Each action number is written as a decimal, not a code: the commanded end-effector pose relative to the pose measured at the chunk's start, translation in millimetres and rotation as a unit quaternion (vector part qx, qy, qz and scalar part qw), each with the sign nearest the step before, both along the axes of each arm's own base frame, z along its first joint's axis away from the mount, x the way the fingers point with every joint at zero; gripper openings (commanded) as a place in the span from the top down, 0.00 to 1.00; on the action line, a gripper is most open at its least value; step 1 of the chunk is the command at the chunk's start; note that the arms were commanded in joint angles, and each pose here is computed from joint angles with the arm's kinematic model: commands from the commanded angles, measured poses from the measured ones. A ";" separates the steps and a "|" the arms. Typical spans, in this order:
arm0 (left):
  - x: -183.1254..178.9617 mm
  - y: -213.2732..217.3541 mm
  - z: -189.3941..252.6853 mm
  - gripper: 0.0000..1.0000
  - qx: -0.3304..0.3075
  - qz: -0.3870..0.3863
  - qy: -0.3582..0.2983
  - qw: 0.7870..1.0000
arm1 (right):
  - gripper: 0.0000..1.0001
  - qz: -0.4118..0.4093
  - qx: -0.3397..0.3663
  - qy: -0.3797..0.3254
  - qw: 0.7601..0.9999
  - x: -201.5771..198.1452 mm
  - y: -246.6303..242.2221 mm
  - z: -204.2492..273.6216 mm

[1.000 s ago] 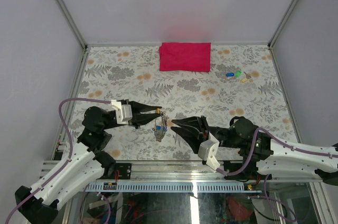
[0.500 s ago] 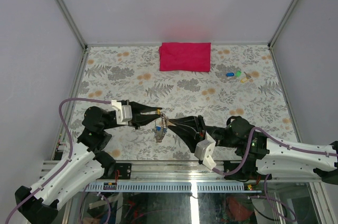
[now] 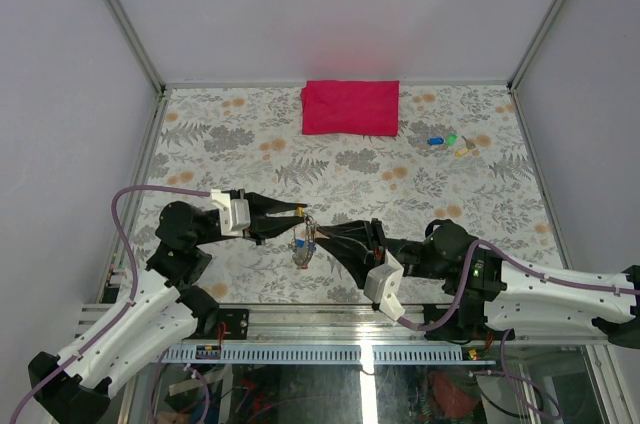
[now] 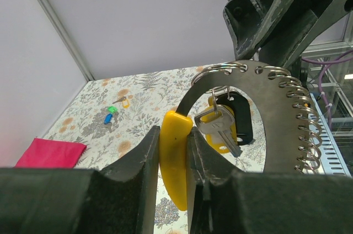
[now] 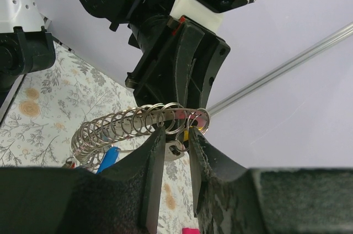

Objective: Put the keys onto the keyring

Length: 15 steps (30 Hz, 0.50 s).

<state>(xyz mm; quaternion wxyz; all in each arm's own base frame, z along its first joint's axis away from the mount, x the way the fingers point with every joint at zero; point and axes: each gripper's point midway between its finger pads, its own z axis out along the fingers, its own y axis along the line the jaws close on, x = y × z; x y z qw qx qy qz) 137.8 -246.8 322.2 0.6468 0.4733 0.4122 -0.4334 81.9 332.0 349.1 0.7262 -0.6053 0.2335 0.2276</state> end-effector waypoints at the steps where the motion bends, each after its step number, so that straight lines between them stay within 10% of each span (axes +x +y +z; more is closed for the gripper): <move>1: -3.8 2.8 19.7 1.00 -0.021 -0.002 -0.030 0.999 | 0.70 0.009 0.042 -0.004 0.999 -4.4 -0.1 29.5; 15: -3.0 4.0 20.0 1.00 -0.018 0.005 -0.031 0.999 | 0.68 0.024 0.038 0.003 0.999 -9.9 -0.6 27.4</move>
